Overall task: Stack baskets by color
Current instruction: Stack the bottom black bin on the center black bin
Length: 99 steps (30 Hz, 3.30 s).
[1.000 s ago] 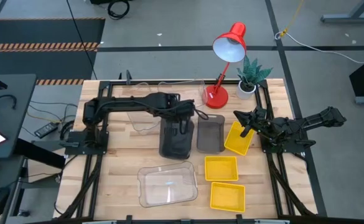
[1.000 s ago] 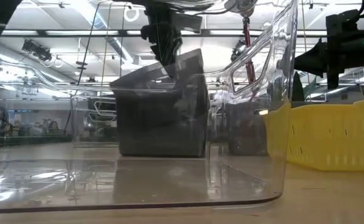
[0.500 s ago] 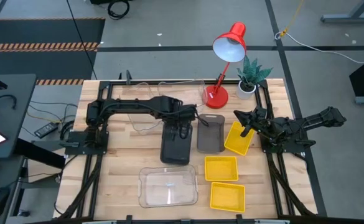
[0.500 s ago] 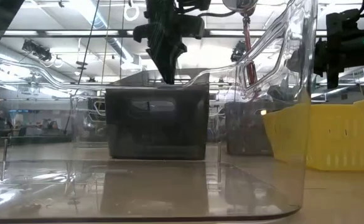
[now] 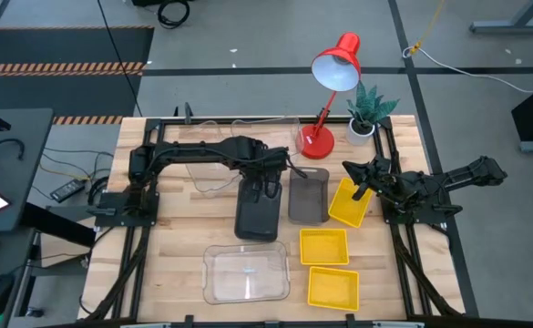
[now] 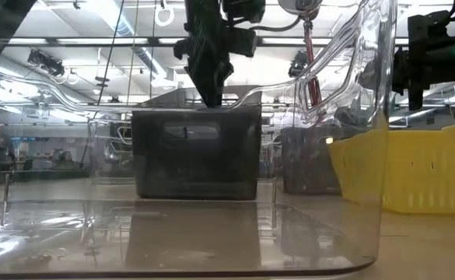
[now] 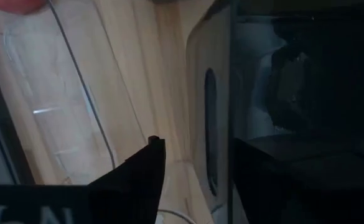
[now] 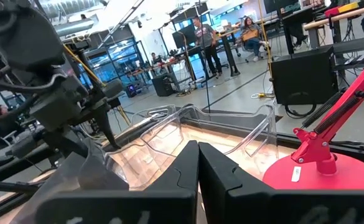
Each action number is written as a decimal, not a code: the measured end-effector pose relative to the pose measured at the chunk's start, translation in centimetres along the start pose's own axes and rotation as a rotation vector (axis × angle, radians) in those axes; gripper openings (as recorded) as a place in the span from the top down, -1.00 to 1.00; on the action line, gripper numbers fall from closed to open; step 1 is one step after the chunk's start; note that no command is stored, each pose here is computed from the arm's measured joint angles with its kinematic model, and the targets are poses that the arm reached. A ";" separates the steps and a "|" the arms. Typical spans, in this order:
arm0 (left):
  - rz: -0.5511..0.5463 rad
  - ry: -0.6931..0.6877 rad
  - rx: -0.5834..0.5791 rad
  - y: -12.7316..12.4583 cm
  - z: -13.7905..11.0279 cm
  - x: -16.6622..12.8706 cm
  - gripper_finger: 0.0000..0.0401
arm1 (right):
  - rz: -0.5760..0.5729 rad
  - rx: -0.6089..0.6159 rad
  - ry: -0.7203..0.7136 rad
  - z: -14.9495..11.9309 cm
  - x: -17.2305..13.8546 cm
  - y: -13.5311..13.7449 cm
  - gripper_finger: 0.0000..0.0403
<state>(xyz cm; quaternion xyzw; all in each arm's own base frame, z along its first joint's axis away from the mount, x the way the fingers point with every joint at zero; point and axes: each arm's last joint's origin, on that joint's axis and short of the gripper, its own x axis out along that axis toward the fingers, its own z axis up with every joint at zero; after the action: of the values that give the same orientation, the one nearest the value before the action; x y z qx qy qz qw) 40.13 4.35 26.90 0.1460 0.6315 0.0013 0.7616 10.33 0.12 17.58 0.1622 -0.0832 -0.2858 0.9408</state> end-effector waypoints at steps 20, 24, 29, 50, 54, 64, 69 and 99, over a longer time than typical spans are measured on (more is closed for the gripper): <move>-0.172 -0.019 -0.043 1.5 -0.5 0.7 0.96 | 0.003 0.011 -0.010 0.1 0.0 0.0 0.94; -0.182 -0.008 -0.047 1.6 -0.7 0.7 0.97 | 0.003 0.011 -0.010 0.1 0.0 0.0 0.94; -0.188 -0.013 -0.021 1.3 -0.6 0.7 0.96 | 0.003 0.011 -0.010 0.1 0.0 0.0 0.94; -0.163 -0.017 -0.006 1.3 -0.4 1.7 0.53 | 0.003 0.011 -0.009 0.1 0.0 0.0 0.94; -0.163 -0.017 0.005 1.3 -0.5 1.7 0.33 | 0.003 0.011 -0.009 0.1 0.0 0.0 0.94; -0.202 -0.026 -0.021 2.2 -0.9 1.9 0.83 | 0.003 0.011 -0.010 0.1 0.0 0.0 0.94; -0.276 -0.049 -0.061 2.9 -1.3 2.0 0.94 | 0.003 0.011 -0.010 0.1 0.0 0.0 0.94; -0.244 0.004 -0.101 2.8 -0.9 3.7 0.97 | 0.003 0.011 -0.010 0.1 0.0 0.0 0.94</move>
<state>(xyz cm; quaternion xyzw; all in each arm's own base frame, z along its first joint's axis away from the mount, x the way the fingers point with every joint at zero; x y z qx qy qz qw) 40.50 7.88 23.85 0.0294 0.6454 -0.0593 0.7610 10.32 0.12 17.71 0.1658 -0.0896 -0.2848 0.9399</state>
